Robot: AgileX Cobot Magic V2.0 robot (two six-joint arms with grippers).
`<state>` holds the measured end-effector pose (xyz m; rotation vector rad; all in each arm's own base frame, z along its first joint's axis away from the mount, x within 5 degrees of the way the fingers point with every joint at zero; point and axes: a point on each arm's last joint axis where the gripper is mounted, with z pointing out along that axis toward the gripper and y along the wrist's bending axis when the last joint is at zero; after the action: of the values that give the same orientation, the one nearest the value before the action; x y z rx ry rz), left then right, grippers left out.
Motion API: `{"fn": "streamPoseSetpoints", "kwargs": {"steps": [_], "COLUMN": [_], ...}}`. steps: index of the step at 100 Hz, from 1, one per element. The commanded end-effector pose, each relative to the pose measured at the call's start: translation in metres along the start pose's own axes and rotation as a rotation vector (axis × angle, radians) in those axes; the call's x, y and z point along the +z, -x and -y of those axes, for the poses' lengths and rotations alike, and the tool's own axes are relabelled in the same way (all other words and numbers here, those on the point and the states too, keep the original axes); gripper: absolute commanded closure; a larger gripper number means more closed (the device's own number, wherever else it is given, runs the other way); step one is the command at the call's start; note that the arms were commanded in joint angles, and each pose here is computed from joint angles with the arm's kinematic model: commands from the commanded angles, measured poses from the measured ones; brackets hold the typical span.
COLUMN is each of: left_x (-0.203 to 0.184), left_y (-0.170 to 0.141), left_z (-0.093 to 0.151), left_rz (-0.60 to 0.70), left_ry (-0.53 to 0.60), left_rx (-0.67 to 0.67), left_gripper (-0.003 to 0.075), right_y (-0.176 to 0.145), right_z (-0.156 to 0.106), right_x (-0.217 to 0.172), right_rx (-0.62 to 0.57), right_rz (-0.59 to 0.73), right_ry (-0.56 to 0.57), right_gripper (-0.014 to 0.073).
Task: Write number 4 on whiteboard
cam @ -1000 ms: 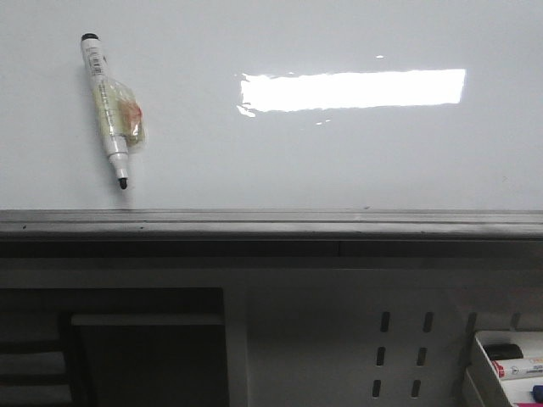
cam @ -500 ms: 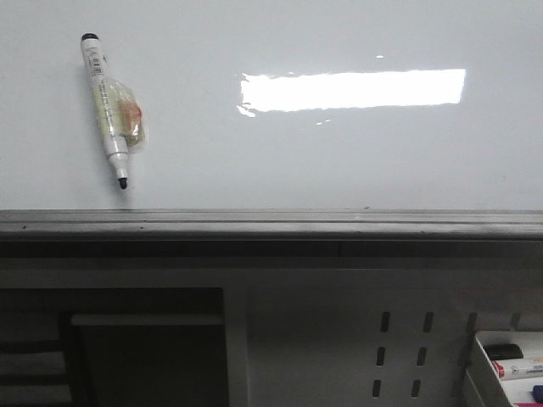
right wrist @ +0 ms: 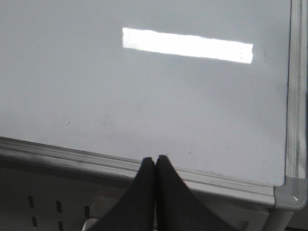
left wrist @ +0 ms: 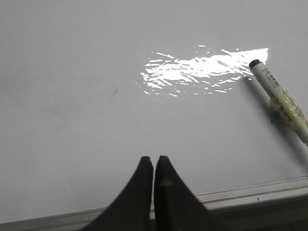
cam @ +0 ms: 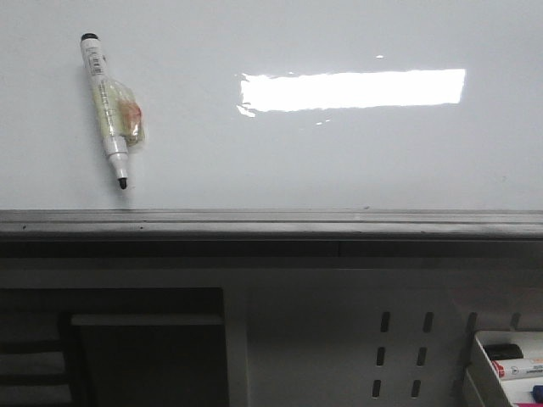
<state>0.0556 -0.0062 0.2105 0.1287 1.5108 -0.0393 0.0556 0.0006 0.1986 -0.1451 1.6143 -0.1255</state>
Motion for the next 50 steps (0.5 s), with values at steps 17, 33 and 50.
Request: {"fn": "streamPoseSetpoints", "kwargs": {"steps": [17,33,50], "left_x": [-0.0017,-0.0017,-0.002], "left_y": [-0.0012,-0.0012,0.0027], "left_z": [-0.0006,-0.0007,-0.0017], "left_rz": [0.07,0.07,0.114], "left_ry": [0.01,0.01,0.017], "left_rx": [-0.096,-0.105,-0.125], "left_gripper": [0.0741,0.0741,0.0741], "right_y": [0.0034,0.0033,0.0081], "right_z": [0.0011,0.001,0.0021], "right_x": [-0.0004,-0.0004,-0.0011], "right_rx": [0.029,0.029,0.037], "right_rz": [0.103,0.102,0.149], "right_ry": [-0.023,-0.023,-0.032], "right_gripper": [0.0662,0.0662,0.0662]}}
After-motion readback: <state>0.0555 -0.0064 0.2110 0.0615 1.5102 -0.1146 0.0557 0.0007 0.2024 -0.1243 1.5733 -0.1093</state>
